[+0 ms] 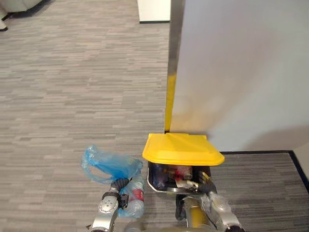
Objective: Gather rubbish on tea table into small bin, then transfer packed bag to large trash can.
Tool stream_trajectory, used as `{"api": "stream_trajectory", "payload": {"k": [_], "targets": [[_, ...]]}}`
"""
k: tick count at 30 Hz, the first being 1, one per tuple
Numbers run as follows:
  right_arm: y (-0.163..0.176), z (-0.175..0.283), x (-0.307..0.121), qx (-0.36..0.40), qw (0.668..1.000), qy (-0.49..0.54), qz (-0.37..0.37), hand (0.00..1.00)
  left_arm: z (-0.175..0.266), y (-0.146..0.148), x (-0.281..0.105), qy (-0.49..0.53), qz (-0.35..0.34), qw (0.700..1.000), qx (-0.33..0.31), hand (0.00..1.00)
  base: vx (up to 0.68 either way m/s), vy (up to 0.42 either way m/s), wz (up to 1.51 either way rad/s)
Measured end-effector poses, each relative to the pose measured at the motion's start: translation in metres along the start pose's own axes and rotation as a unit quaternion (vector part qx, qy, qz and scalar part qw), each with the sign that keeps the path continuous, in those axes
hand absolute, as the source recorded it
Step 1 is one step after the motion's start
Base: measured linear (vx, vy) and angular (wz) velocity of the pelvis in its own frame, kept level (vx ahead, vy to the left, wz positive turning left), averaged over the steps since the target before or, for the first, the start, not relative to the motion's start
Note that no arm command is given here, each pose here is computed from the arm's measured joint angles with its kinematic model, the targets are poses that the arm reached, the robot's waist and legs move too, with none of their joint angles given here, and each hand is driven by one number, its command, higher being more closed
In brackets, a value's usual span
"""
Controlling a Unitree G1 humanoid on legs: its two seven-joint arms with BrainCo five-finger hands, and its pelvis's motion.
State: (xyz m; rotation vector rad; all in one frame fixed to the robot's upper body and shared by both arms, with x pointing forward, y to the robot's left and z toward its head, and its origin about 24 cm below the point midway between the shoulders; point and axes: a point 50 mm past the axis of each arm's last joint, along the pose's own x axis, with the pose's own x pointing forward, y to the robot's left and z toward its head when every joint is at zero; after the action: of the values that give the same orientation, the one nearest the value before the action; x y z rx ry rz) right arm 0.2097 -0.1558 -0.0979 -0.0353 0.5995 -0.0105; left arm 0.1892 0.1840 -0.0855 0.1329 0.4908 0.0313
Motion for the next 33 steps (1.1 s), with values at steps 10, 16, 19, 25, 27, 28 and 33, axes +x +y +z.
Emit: {"api": "stream_trajectory", "payload": {"k": [10,16,19,25,27,28,33], "targets": [[0.037,0.147,0.023,-0.049,0.972,-0.224,0.054,0.00,0.030,0.004,0.003,-0.065,0.021,0.997,-0.023,1.00,-0.07,-0.040,0.11],[0.019,0.215,0.022,-0.083,0.948,-0.306,0.019,0.00,0.051,0.011,0.004,-0.113,0.021,0.993,-0.033,1.00,-0.01,-0.017,-0.07],[0.009,0.243,0.018,-0.097,0.936,-0.338,0.005,0.00,0.059,0.015,0.007,-0.126,0.022,0.991,-0.034,1.00,0.02,-0.006,-0.07],[-0.001,0.260,0.016,-0.106,0.930,-0.352,-0.007,0.00,0.072,0.017,0.007,-0.155,0.020,0.987,-0.041,1.00,0.01,-0.009,-0.02],[-0.005,0.261,0.018,-0.107,0.931,-0.349,-0.012,0.00,0.076,0.019,0.007,-0.163,0.020,0.986,-0.036,1.00,-0.01,-0.012,0.04],[-0.007,0.261,0.018,-0.109,0.931,-0.348,-0.015,0.00,0.078,0.020,0.007,-0.167,0.018,0.985,-0.034,1.00,-0.02,-0.009,0.04],[-0.018,0.260,0.020,-0.118,0.934,-0.337,-0.027,0.00,0.082,0.015,0.005,-0.176,-0.002,0.984,-0.027,1.00,-0.01,-0.003,0.05]]}}
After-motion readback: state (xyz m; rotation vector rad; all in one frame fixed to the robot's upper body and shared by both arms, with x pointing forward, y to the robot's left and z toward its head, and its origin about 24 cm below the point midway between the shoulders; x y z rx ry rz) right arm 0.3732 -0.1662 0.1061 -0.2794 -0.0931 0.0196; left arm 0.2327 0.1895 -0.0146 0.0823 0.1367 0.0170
